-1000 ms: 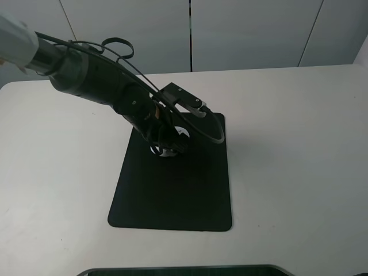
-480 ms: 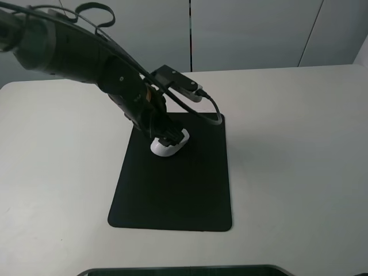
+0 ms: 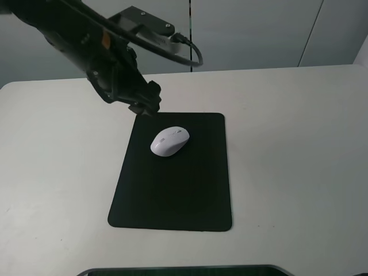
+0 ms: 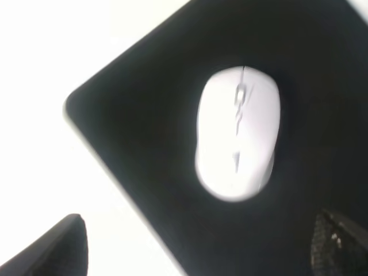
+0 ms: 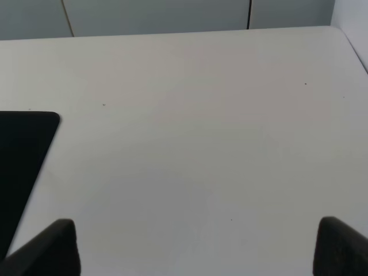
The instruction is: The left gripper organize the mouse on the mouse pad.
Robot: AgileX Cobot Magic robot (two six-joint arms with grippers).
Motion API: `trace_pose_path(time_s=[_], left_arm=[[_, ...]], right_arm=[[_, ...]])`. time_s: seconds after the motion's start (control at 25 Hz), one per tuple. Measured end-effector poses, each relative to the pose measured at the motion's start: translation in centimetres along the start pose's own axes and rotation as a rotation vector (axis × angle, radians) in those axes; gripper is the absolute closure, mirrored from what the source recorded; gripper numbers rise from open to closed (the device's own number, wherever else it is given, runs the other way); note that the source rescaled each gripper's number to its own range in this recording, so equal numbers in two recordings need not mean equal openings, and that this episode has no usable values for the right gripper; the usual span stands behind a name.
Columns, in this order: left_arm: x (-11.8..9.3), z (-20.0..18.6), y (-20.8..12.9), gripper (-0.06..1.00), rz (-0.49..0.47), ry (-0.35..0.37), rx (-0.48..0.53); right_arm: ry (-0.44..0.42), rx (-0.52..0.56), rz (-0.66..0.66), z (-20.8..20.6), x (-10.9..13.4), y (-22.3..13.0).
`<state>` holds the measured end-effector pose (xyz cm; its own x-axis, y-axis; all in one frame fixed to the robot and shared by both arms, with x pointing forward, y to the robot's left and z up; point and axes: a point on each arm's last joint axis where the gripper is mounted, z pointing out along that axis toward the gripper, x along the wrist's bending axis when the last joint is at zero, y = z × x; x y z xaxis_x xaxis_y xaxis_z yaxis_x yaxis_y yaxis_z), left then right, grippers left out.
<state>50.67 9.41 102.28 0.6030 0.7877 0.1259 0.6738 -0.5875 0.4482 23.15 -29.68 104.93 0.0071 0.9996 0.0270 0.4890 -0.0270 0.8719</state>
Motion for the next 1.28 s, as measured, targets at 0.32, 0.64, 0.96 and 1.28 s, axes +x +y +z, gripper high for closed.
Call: trace_pose_path(time_s=[0.32,0.64,0.96,1.28], left_arm=[[2.2,-5.2,-2.2,-0.06,-0.108,0.067,0.109],[7.1,-9.5,-4.9,-0.06,-0.345,0.114,0.139],[10.2,-14.7,-8.2,-0.06,-0.524,0.185,0.066],[9.5,-17.7,-16.6,-0.06,-0.676,0.265,-0.029]], right_arm=[[0.000,0.000,0.000,0.0,0.0,0.0],[0.000,0.000,0.000,0.0,0.0,0.0],[0.000,0.000,0.000,0.0,0.0,0.0],[0.000,0.000,0.000,0.0,0.0,0.0]])
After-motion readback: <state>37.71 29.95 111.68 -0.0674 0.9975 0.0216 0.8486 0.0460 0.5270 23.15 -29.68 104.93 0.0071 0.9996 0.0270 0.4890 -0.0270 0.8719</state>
